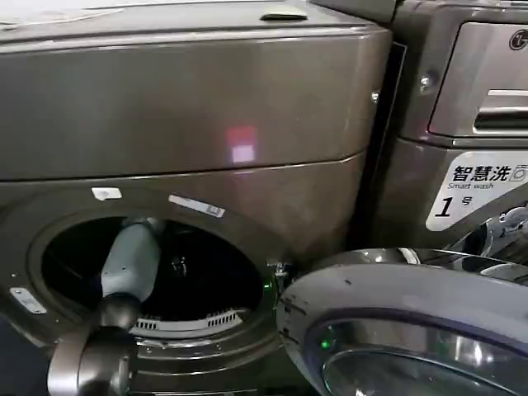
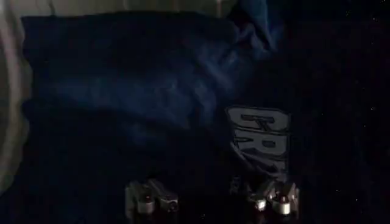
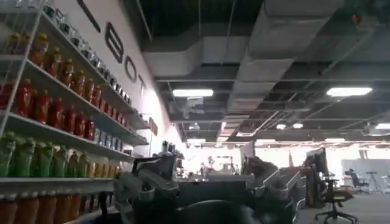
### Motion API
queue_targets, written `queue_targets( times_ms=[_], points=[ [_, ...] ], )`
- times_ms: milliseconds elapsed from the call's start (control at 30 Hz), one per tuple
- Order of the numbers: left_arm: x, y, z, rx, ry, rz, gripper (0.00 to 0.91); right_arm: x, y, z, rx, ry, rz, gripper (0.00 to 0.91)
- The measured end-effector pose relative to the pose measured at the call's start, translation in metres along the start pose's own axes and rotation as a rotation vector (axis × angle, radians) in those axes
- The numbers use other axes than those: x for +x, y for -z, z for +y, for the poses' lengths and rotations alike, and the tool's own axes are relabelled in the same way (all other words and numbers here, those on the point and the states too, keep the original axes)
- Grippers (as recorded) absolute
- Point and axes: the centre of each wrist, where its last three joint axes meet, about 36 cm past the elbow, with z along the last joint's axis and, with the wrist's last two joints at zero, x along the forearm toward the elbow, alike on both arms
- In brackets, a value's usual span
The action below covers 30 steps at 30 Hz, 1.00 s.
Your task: Grasp the clothes from the dryer.
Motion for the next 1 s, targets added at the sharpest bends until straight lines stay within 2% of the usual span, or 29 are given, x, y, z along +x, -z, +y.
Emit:
queue_targets(
  times_ms=[1000],
  points=[
    [0.0000,0.0081,0.0011,0.050,0.056,-0.052,0.000,-0.0005,0.0028,0.0029,0.010,0.008,0.020,0.907]
  ],
)
